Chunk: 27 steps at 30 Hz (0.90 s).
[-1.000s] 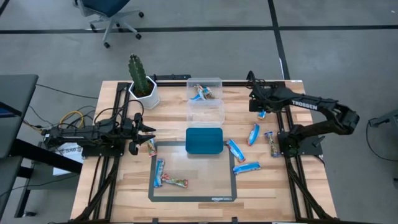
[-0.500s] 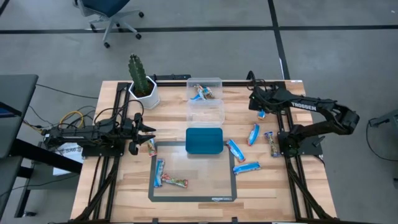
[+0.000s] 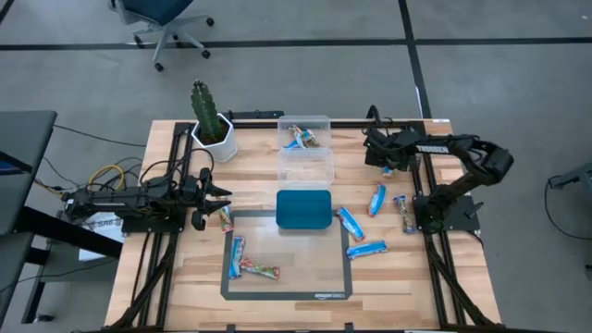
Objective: Pick and place Granola Bars by type
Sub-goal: Put the yellow granola bar into the top transparent bin
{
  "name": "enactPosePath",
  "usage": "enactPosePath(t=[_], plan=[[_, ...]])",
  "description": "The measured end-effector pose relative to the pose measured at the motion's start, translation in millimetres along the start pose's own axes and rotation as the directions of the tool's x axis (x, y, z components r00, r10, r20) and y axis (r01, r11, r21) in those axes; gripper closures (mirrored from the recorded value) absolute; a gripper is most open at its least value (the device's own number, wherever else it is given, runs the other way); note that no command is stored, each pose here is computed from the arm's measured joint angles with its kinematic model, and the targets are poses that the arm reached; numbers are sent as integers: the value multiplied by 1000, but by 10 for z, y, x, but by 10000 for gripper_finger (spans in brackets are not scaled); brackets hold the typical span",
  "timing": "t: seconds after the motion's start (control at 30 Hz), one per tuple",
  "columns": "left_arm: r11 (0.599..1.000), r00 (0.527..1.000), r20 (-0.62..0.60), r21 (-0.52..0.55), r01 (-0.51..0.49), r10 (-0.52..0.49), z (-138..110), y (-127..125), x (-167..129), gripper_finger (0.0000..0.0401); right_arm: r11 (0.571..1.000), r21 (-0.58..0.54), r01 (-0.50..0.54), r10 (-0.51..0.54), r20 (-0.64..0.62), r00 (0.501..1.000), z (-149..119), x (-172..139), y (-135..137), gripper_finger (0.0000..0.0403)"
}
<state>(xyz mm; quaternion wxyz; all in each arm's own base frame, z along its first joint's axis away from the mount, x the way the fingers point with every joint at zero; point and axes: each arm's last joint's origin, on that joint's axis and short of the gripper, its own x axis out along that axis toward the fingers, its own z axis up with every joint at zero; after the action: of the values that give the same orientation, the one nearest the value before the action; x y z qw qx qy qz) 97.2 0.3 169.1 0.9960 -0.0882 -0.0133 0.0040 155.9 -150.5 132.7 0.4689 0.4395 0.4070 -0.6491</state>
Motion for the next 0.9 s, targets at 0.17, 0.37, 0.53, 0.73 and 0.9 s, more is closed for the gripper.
enactPosePath(t=[0.17,0.37,0.53,0.73,0.9], plan=[[1000,1000,0,0,0,0,0,0,0,272,999,-37,12,-13,-20,1000,-6,93,59,224],[1000,1000,0,0,0,0,0,0,0,272,999,-53,-7,7,-4,1000,-22,77,81,278],[1000,1000,0,0,0,0,0,0,0,272,999,-48,-26,26,6,1000,-12,47,77,342],[1000,1000,0,0,0,0,0,0,0,272,998,-50,-27,27,5,1000,-13,42,74,365],[1000,1000,0,0,0,0,0,0,0,272,998,-50,-26,26,3,1000,-14,41,73,361]])
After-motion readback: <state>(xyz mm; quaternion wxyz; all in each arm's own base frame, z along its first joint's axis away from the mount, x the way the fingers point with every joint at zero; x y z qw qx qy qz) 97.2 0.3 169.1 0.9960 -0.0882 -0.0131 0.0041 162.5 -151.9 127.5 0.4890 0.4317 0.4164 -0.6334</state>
